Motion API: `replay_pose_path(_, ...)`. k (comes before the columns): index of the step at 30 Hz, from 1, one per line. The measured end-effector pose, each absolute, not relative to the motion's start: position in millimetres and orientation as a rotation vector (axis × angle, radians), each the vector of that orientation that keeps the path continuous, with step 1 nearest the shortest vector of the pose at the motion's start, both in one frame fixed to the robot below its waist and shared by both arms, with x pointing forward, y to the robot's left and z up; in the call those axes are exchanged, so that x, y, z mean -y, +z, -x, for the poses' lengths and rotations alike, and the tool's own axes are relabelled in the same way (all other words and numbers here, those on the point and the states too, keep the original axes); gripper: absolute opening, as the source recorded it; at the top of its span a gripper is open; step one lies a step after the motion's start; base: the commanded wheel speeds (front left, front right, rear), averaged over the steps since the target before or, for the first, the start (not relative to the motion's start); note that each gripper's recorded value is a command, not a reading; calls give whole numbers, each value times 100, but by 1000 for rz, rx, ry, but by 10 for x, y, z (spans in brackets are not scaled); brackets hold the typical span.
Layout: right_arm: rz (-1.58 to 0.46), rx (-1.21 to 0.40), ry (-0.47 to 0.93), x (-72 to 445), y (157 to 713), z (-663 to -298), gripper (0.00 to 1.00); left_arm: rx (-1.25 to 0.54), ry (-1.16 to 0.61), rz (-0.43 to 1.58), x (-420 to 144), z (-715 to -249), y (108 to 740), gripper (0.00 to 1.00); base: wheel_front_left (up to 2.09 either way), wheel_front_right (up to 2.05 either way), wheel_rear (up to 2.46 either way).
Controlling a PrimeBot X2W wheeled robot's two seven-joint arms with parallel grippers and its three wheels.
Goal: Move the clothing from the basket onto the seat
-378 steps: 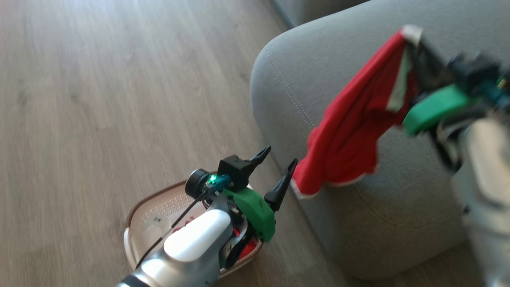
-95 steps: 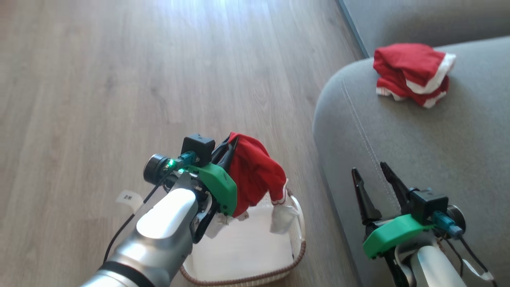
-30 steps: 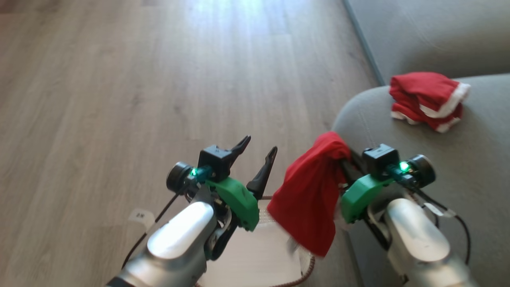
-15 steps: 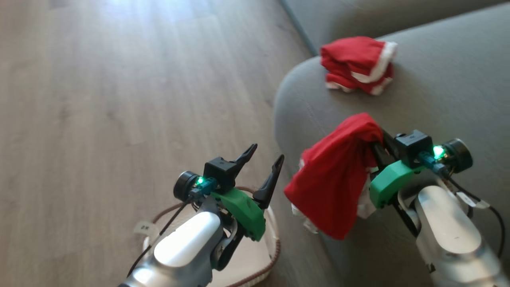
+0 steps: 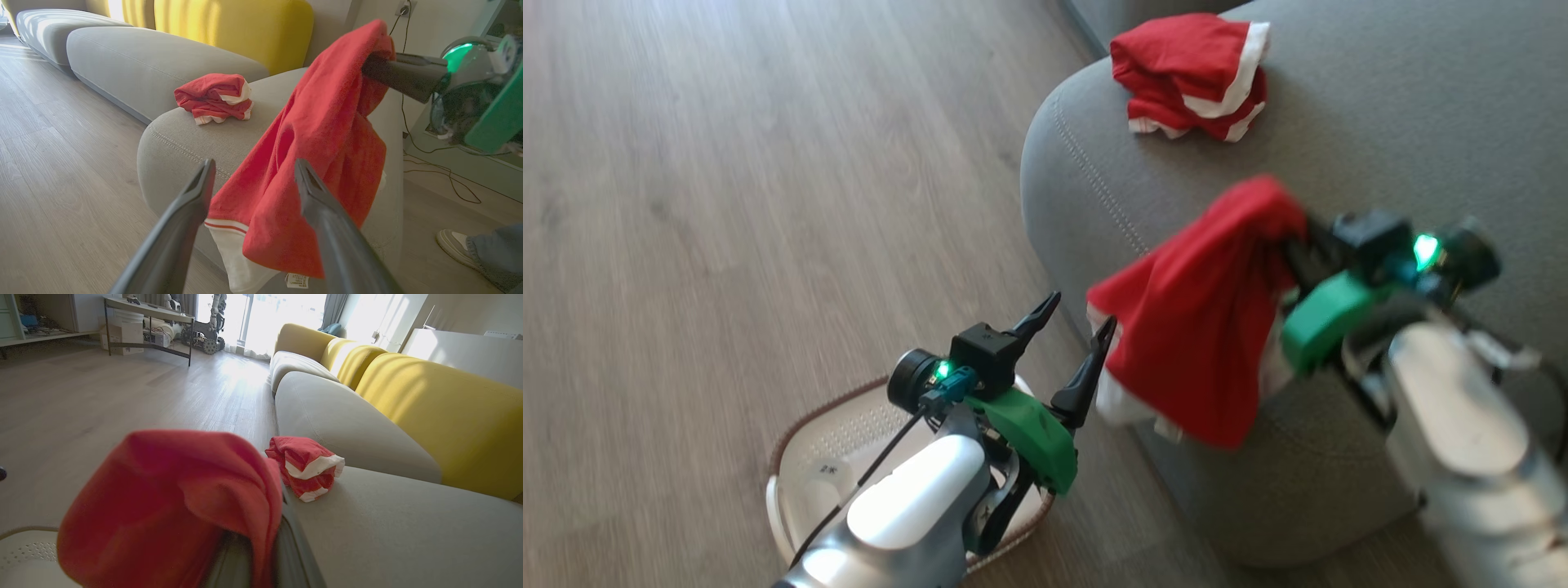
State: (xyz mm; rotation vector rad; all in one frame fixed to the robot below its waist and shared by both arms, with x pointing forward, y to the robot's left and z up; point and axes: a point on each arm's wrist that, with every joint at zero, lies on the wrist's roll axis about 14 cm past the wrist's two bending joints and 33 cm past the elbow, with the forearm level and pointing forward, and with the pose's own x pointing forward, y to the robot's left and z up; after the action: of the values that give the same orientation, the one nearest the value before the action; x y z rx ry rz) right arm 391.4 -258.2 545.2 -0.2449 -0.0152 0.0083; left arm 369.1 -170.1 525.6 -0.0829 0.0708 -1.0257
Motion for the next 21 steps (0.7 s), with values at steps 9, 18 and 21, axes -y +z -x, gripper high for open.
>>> replay_pose_path(9, 367, 187, 1, 2763, 6475, -4722, 0, -59, -962, 101, 1510, -3970, 5164, 100, 0, 0, 0)
replay_pose_path(18, 442, 251, -124, 3210, 7151, -5452, 0, -23, -881, 94, 1199, -4403, 5128, 100, 0, 0, 0)
replay_pose_path(21, 461, 236, -159, 3343, 7167, -5603, 0, -24, -866, 96, 1127, -4474, 5091, 100, 0, 0, 0)
